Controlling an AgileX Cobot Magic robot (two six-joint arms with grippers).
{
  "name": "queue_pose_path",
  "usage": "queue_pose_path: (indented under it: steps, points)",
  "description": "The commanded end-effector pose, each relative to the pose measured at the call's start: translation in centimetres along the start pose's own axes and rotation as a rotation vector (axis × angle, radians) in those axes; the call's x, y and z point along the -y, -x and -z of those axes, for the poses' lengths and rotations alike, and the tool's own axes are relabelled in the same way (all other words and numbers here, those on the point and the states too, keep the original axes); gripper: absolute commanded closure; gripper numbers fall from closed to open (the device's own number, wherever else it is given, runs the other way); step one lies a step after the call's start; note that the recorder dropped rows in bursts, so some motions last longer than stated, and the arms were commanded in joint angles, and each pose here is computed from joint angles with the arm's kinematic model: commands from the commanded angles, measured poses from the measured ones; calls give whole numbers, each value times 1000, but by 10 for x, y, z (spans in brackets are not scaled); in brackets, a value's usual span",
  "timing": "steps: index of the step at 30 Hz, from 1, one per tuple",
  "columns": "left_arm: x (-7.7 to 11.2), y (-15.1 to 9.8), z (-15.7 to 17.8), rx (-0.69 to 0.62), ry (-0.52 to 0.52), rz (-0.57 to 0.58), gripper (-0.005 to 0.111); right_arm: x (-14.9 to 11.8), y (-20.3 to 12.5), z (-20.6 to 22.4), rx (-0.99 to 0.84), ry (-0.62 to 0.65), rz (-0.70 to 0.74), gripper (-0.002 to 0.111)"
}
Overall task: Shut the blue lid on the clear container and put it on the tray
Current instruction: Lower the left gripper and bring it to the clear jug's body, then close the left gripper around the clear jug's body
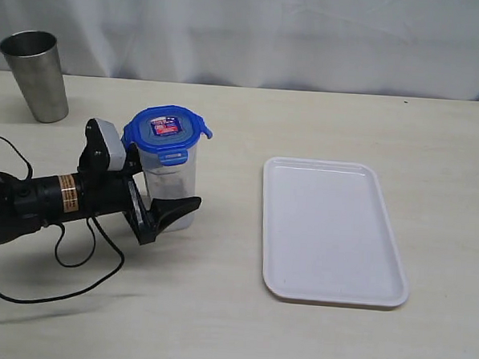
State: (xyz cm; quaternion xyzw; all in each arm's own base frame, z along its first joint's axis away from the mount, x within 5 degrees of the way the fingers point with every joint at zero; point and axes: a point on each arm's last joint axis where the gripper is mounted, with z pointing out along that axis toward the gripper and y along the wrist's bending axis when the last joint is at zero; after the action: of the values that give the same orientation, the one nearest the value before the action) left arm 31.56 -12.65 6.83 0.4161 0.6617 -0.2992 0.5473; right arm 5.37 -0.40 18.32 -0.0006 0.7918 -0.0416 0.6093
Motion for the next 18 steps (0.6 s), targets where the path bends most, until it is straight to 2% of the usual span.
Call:
queue_pose_path:
  steps: [1,4,6,14,18]
  points:
    - [-2,2,-3,22,24,8,22,0,-1,0,3,1,0,104]
    - [-2,2,-3,22,27,9,22,0,-1,0,3,1,0,104]
    - [-2,2,-3,22,25,12,26,0,-1,0,3,1,0,104]
    - [-1,2,-3,21,23,12,61,0,-1,0,3,1,0,104]
    - [-2,0,-3,-5,25,11,84,0,-1,0,3,1,0,104]
